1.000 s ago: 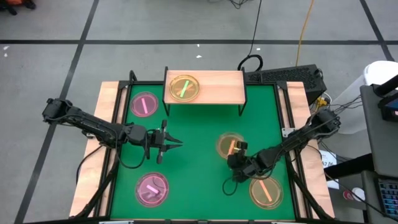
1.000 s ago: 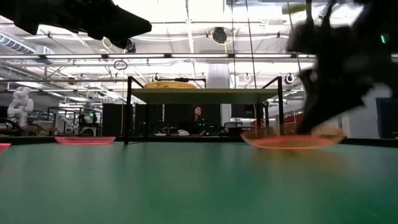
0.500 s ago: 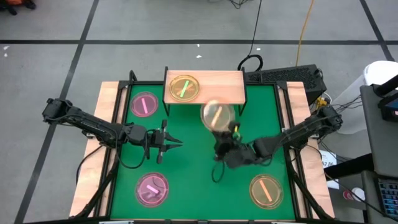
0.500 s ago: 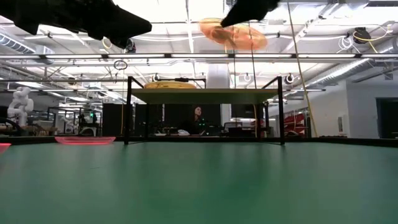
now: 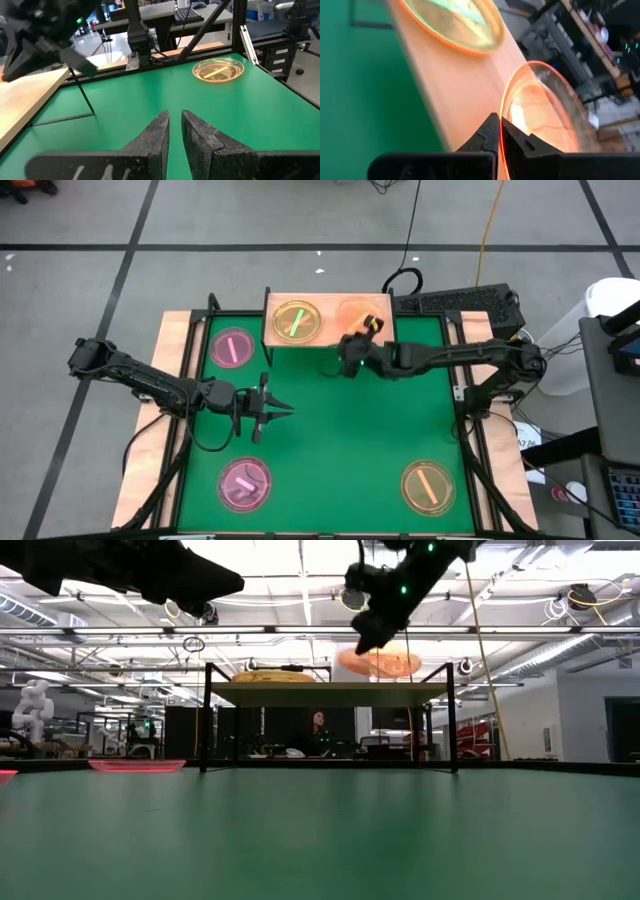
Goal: Place and stack plates onto a shelf
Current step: Put the orange plate on the shelf, then stack the top pink plate on top of the orange plate on the shelf
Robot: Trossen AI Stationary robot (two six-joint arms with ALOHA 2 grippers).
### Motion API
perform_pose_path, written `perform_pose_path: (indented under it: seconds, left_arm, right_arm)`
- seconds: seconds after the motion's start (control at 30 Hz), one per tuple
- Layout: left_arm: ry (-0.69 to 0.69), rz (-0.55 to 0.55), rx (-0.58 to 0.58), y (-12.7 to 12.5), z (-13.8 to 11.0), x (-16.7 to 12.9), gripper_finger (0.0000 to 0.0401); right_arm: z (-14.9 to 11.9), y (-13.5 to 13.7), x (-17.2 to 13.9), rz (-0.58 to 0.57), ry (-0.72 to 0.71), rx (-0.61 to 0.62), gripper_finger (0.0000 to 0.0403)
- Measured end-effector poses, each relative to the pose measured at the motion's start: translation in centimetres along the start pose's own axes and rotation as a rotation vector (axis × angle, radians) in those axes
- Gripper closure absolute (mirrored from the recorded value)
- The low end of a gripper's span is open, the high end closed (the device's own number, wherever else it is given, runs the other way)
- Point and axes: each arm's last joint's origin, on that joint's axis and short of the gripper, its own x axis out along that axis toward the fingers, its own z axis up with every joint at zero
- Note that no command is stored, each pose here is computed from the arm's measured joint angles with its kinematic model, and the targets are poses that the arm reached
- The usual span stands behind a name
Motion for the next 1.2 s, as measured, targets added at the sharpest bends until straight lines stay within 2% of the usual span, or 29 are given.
perform_pose_path:
  seconds: [0.17,0.3,0.67,0.73,0.93,1.2]
  left_arm:
    - [0.000,0.000,0.005,0.0,0.0,0.0,0.0343]
    - [0.000,0.000,0.007,0.0,0.0,0.0,0.0343]
    - [0.000,0.000,0.006,0.0,0.0,0.0,0.0343]
    - [-0.001,0.000,0.006,0.0,0.0,0.0,0.0343]
    - [0.001,0.011,0.006,0.0,0.0,0.0,0.0343]
    - [0.002,0.017,0.004,0.0,0.0,0.0,0.0343]
  right_arm:
    - [-1.1,-0.9,1.4,-0.008,0.042,0.018,0.0403]
    - [-1.6,-0.6,1.9,0.067,0.018,0.038,0.0403]
    - [-1.8,-0.2,2.2,0.060,-0.056,0.044,0.0398]
    - [-1.7,-0.1,2.2,0.095,-0.076,0.044,0.0391]
    - [-1.6,-0.1,2.2,0.096,-0.082,0.043,0.0359]
    - [-0.9,0.4,0.5,0.120,-0.138,0.040,0.0293]
